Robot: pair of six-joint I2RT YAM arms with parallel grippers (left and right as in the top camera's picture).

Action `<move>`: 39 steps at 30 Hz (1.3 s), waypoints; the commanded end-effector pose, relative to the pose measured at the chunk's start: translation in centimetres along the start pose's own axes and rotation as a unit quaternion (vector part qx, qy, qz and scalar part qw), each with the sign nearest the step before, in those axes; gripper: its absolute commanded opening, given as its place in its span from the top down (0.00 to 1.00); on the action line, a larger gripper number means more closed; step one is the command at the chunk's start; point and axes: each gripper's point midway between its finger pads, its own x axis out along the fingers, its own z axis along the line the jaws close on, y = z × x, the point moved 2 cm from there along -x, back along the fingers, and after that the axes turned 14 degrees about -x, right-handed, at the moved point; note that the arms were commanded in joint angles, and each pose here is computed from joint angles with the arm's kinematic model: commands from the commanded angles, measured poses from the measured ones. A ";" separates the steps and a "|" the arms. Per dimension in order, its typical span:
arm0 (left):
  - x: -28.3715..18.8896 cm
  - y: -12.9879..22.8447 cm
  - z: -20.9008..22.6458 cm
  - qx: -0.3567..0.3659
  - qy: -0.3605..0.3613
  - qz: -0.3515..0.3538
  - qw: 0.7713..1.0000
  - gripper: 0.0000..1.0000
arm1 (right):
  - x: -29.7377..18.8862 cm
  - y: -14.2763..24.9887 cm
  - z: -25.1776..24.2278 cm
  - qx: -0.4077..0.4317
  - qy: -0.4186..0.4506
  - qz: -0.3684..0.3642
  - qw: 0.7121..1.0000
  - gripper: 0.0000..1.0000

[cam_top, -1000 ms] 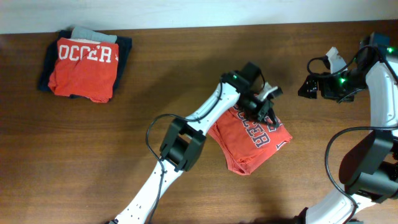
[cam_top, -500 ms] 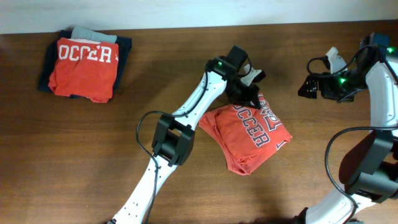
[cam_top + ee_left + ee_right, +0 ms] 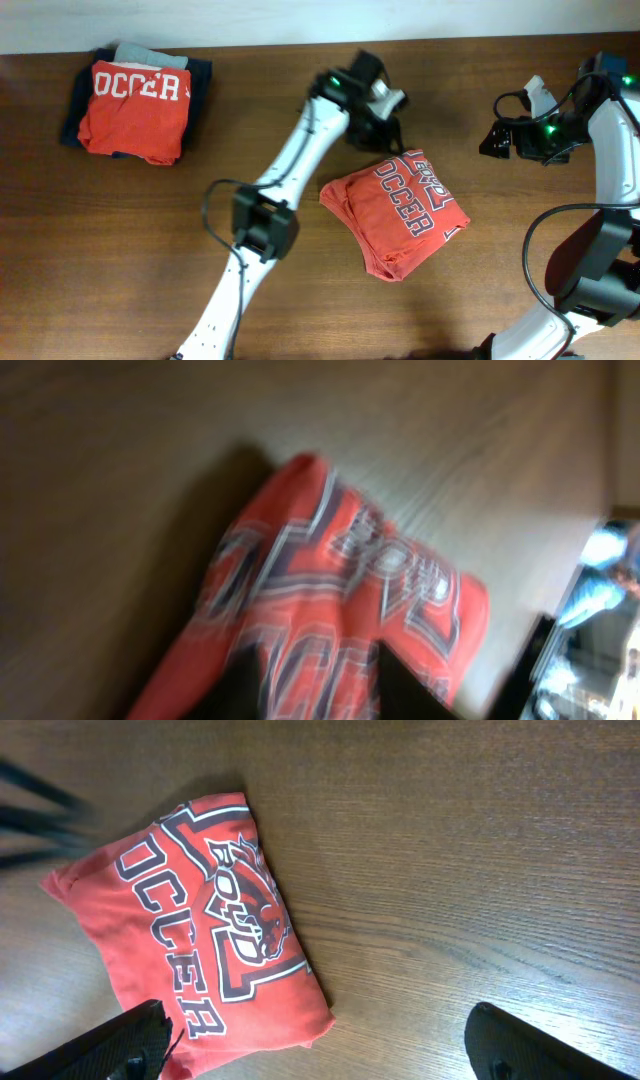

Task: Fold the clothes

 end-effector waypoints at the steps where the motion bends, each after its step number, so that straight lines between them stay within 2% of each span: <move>1: -9.0 -0.9 -0.5 0.021 -0.099 -0.098 0.990 0.38 | -0.4 -0.2 -0.1 -0.007 0.008 -0.004 1.000 0.01; 4: -8.8 1.5 1.1 0.035 -0.144 -0.044 0.988 0.16 | -0.4 -0.2 -0.1 -0.007 0.008 -0.004 1.000 0.01; 5: -8.4 2.4 1.7 0.039 -0.157 -0.020 0.987 0.13 | -0.4 -0.2 -0.1 -0.007 0.008 -0.004 1.000 0.01; 7: -7.2 3.2 2.5 0.042 -0.170 0.008 0.984 0.01 | -0.4 -0.2 -0.1 -0.007 0.008 -0.004 1.000 0.01; 9: -6.1 3.9 3.0 0.039 -0.178 0.032 0.983 0.01 | -0.4 -0.2 -0.1 -0.007 0.008 -0.004 1.000 0.01; 13: -3.5 5.9 5.5 0.022 -0.238 0.087 0.967 0.01 | -0.4 -0.2 -0.1 -0.007 0.008 -0.004 1.000 0.01; 16: -3.0 6.7 8.1 -0.024 -0.320 0.088 0.943 0.01 | -0.4 -0.2 -0.1 -0.007 0.008 -0.004 1.000 0.01; 18: -2.5 6.8 8.9 -0.035 -0.349 0.082 0.933 0.01 | -0.4 -0.2 -0.1 -0.007 0.008 -0.004 1.000 0.01; 24: -0.1 6.2 8.0 -0.013 -0.338 0.067 0.939 0.01 | -0.4 -0.2 -0.1 -0.007 0.008 -0.004 1.000 0.01; 29: 0.2 6.3 7.8 -0.011 -0.334 0.066 0.940 0.01 | -0.4 -0.2 -0.1 -0.007 0.008 -0.004 1.000 0.01; 34: 1.0 6.9 6.5 0.001 -0.283 0.091 0.955 0.01 | -0.4 -0.2 -0.1 -0.006 0.008 -0.004 1.000 0.01; 39: 1.3 7.3 6.8 0.011 -0.281 0.105 0.954 0.01 | -0.4 -0.2 -0.1 -0.007 0.008 -0.004 1.000 0.01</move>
